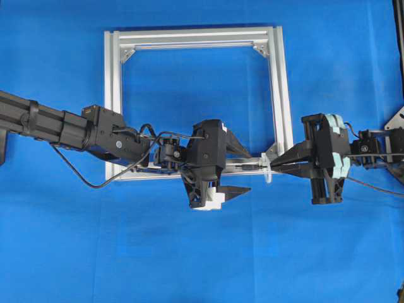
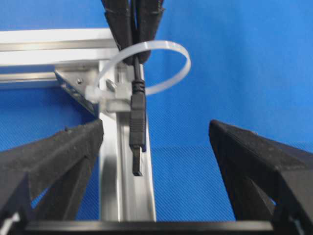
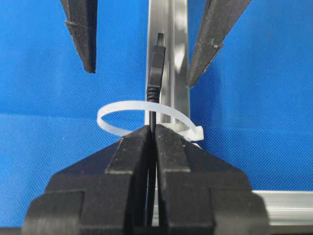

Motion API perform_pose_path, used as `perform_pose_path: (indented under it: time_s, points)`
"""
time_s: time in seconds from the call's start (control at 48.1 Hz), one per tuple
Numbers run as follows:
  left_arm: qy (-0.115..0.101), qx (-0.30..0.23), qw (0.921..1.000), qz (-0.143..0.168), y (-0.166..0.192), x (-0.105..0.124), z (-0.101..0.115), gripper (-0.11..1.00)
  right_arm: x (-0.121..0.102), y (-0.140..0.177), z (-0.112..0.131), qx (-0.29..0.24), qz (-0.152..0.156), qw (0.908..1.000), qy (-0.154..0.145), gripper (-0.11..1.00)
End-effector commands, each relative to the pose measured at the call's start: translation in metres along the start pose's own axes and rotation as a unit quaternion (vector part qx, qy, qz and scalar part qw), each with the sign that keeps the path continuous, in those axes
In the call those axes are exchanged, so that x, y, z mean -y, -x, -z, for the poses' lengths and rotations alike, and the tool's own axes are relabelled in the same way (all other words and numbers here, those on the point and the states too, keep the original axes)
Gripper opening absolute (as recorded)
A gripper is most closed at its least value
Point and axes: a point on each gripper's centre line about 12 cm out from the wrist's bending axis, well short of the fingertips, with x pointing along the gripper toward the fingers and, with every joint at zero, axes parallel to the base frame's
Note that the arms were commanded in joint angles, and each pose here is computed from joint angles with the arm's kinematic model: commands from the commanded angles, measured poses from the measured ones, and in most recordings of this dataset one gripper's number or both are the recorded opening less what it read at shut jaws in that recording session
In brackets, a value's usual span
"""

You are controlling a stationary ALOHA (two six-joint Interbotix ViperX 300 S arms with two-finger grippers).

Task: Insert the wire through the string loop located on the right side.
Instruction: 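Open the left gripper around the USB plug and close on it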

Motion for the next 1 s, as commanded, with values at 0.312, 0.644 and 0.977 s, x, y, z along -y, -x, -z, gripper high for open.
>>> perform_pose_path:
  time_s: [0.312, 0.644, 0.977]
  points:
    - [0.001, 0.022, 0.9998, 0.001, 0.0005, 0.0005, -0.0173, 0.91, -0.0016, -0.0015, -0.0088, 0.016, -0.002, 0.9999, -0.001, -0.04]
    - [0.001, 0.022, 0.9998, 0.001, 0.0010, 0.0005, -0.0174, 0.91, -0.0016, -0.0015, -0.0088, 0.016, -0.002, 0.9999, -0.001, -0.04]
    - [0.005, 0.025, 0.9997, -0.003, 0.0009, -0.0040, -0.0196, 0.88, -0.0016, -0.0015, -0.0088, 0.016, -0.002, 0.9999, -0.001, -0.04]
